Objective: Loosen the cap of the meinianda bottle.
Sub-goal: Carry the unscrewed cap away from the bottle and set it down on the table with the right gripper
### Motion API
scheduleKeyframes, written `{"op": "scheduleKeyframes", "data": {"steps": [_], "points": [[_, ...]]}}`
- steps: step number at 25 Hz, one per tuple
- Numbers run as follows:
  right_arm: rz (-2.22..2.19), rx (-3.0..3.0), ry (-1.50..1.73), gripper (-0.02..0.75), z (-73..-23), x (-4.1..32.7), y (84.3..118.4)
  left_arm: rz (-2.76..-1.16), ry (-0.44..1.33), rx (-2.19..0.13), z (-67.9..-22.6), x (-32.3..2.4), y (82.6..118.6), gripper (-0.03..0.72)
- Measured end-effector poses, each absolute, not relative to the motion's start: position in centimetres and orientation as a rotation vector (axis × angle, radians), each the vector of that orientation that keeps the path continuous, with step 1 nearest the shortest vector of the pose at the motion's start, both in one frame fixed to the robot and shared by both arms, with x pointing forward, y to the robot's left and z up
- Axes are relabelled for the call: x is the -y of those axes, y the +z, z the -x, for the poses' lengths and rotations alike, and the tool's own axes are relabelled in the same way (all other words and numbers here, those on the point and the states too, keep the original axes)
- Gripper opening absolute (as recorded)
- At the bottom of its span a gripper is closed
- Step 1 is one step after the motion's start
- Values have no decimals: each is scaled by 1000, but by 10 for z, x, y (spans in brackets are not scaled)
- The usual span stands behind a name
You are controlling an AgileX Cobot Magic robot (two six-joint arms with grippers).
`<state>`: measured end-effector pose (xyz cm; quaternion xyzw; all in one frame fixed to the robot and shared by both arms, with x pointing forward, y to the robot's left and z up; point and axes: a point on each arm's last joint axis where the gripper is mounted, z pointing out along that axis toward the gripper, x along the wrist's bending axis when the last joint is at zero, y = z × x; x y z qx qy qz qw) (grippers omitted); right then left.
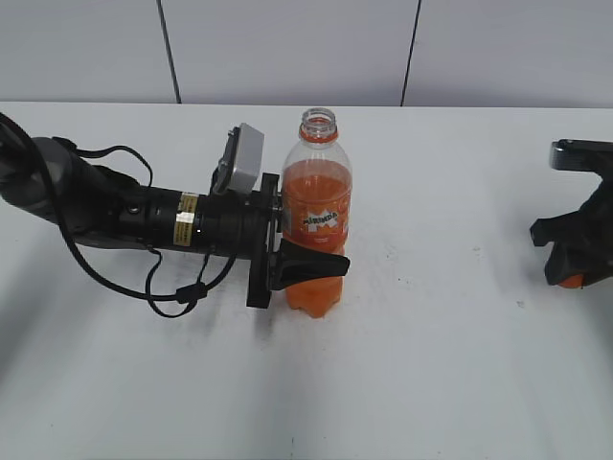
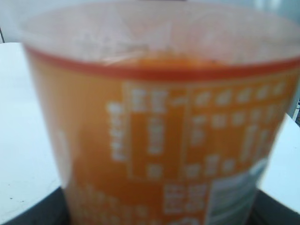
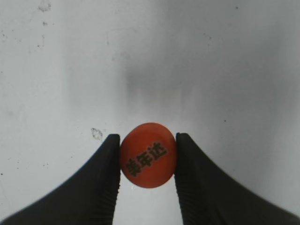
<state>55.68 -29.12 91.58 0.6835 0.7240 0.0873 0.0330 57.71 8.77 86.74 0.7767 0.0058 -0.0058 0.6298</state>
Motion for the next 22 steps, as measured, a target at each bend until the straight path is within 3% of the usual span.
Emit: {"op": "scheduleKeyframes", "data": {"steps": [19,22], "points": [[-2082,-2223,268,272,-565,292,896,-1779,-13,-13,-577,-88,867,415],[-2080,-2221,271,313,-565,292,896,-1779,-13,-13,-577,-88,867,415]]}}
